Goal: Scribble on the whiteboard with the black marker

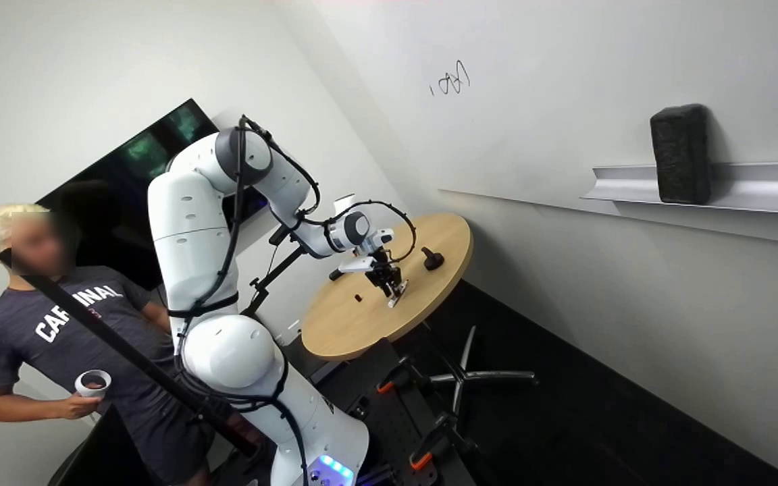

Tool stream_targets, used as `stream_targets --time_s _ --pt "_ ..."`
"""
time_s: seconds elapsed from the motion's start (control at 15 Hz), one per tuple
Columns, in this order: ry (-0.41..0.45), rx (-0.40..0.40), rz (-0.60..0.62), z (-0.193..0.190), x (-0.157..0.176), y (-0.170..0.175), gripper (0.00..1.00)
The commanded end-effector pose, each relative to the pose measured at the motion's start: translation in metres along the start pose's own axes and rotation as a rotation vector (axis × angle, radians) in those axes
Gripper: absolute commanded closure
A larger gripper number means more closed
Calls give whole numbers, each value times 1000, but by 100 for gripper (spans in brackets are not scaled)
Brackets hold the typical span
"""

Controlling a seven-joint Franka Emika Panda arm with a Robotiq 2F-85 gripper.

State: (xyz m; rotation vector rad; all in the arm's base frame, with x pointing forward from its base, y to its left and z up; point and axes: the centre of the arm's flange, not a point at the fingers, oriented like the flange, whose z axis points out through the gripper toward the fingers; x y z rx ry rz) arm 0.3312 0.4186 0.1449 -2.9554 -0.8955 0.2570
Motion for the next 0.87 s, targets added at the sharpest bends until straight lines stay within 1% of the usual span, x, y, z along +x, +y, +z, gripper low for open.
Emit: stream_targets --time_s 0.0,0.2,0.27,0.53,0.8 --pt "6 -25 42 -21 -6 -3 26" --pt "57 -35 63 -51 -21 1 4" --pt "77 -36 62 -65 -26 2 0" --pt "166 -29 27 -118 -53 4 0" --pt "214 -36 17 -152 -69 1 0"
